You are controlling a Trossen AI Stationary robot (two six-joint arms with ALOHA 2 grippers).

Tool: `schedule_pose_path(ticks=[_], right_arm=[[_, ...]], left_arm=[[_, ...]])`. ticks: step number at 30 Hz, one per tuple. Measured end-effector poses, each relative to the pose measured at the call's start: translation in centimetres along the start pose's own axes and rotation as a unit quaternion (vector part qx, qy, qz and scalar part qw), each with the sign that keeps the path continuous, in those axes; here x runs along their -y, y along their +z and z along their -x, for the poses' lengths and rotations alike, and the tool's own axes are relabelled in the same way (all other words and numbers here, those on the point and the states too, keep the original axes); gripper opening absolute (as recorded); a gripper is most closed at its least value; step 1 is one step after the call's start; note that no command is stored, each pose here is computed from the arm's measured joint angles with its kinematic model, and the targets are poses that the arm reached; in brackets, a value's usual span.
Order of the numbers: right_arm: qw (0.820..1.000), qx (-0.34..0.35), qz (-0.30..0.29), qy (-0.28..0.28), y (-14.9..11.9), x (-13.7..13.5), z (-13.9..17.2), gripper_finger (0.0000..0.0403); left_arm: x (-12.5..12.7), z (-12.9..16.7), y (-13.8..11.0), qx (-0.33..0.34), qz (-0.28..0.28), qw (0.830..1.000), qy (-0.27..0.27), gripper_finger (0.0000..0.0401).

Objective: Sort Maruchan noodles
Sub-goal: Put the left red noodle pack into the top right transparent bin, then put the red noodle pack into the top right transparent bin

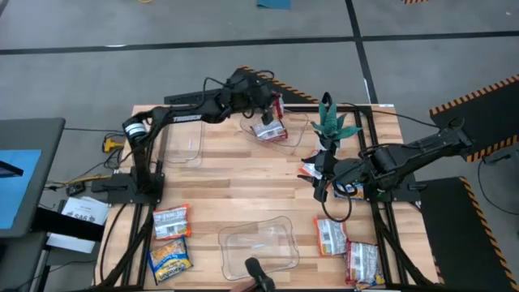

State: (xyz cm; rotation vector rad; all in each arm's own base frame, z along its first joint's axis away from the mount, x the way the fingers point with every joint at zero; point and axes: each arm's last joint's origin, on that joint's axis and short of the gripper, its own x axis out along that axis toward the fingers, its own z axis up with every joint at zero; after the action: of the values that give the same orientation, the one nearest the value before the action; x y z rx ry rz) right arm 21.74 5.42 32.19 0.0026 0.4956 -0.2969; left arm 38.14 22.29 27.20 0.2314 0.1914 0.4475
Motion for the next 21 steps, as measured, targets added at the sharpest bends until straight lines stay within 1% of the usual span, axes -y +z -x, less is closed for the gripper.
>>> schedule_pose_path(ticks=[2, 5, 8, 10, 13, 17, 21], right_arm=[[1.000, 0.000, -0.001, 0.000, 0.0, 0.0, 0.0, 0.0256], [1.000, 0.000, -0.003, 0.000, 0.0, 0.0, 0.0, 0.0256], [1.000, 0.000, -0.004, 0.000, 0.0, 0.0, 0.0, 0.0256], [1.000, 0.000, -0.004, 0.000, 0.0, 0.0, 0.0, 0.0256], [1.000, 0.000, -0.004, 0.000, 0.0, 0.0, 0.0, 0.0256], [1.000, 0.000, -0.004, 0.000, 0.0, 0.0, 0.0, 0.0256], [1.000, 0.000, -0.004, 0.000, 0.0, 0.0, 0.0, 0.0256]], left_arm=[[0.2, -0.2, -0.6, -0.014, 0.000, 1.000, -0.005, 0.0000], [0.3, -0.2, -0.6, -0.019, -0.011, 1.000, -0.006, 0.0000], [0.3, -0.2, -0.7, -0.029, 0.005, 1.000, 0.004, 0.0004], [0.2, -0.1, -0.5, -0.027, 0.016, 0.999, 0.008, 0.0016], [0.2, 0.0, -0.5, -0.031, 0.025, 0.999, 0.008, 0.0050], [0.3, 0.2, -0.6, -0.051, 0.031, 0.998, 0.002, 0.0116], [0.1, 1.6, 1.2, -0.043, 0.030, 0.999, 0.000, 0.0184]])
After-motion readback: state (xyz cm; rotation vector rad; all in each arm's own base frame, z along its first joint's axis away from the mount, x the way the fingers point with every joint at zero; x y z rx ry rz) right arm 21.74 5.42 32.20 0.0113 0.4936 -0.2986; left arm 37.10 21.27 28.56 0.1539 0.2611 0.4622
